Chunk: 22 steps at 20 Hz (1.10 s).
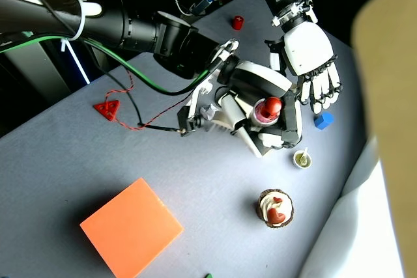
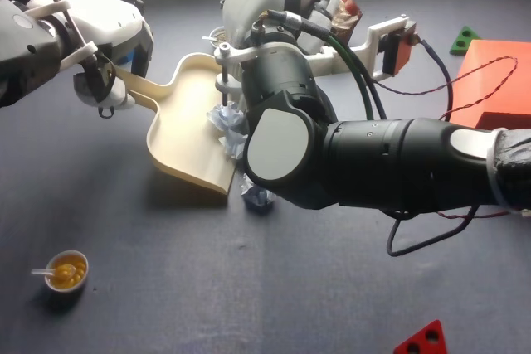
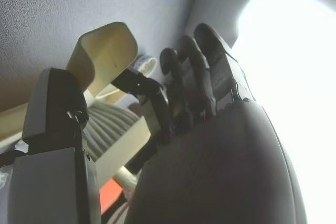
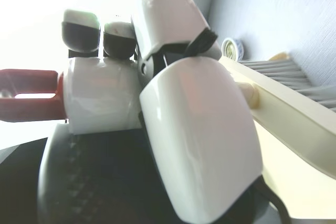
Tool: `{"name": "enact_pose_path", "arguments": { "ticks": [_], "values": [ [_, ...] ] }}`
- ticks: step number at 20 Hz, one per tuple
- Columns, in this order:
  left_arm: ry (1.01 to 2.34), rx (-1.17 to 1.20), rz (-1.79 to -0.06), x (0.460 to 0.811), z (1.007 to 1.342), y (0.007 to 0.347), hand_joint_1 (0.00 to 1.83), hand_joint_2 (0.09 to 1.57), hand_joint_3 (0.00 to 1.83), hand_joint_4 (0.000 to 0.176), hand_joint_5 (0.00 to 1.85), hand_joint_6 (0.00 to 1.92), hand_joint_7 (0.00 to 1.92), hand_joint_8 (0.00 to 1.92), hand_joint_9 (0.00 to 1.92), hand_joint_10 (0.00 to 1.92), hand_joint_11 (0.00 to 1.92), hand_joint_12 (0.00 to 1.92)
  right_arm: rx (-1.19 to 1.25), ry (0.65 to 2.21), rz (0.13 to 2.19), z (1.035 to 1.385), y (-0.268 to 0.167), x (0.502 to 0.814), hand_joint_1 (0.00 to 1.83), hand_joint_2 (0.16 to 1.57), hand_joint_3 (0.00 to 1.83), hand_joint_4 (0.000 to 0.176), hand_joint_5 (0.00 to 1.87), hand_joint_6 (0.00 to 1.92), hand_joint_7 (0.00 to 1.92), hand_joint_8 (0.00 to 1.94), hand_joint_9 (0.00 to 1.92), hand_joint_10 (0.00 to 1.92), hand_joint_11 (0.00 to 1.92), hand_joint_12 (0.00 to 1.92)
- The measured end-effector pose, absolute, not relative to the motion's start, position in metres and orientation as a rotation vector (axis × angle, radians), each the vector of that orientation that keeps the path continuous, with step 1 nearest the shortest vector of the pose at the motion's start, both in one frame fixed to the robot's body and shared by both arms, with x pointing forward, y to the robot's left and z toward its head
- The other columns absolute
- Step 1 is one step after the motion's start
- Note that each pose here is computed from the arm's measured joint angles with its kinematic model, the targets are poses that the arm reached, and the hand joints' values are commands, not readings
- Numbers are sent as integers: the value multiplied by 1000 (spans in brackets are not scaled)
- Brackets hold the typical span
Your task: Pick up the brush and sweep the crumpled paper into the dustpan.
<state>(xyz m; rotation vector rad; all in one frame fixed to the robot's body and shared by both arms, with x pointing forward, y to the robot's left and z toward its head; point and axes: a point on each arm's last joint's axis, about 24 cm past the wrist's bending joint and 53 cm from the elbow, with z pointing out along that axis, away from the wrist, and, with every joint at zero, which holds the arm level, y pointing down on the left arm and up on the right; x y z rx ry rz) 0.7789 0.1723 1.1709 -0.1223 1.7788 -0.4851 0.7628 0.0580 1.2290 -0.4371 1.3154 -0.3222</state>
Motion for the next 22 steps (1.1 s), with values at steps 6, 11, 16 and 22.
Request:
{"name": "enact_pose_path", "arguments": {
  "ticks": [6,11,16,22],
  "values": [
    [1769,-128,-500,777,1176,167,1135,1149,0,0,915,1073,398,7,305,3,63,487,-384,1305,-277,1237,56,768,1674,1182,0,176,1021,1921,1031,1941,1059,1921,996,1921],
    [1775,-146,-540,772,1176,159,1124,1156,1,0,900,1098,387,0,280,0,34,472,-406,1267,-290,1249,54,759,1678,1192,2,176,1026,1921,1030,1941,1047,1921,1005,1921],
    [1798,-185,-548,767,1161,163,1124,1159,1,0,894,1107,363,1,278,2,32,493,-414,1248,-310,1258,32,752,1657,1197,2,176,1031,1921,1037,1941,1042,1921,953,1921],
    [1811,-205,-550,763,1152,165,1121,1156,0,0,903,1094,378,2,287,0,33,504,-487,1260,-307,1259,27,722,1647,1191,0,176,1028,1921,1050,1941,1030,1921,877,1921]
  ]
}}
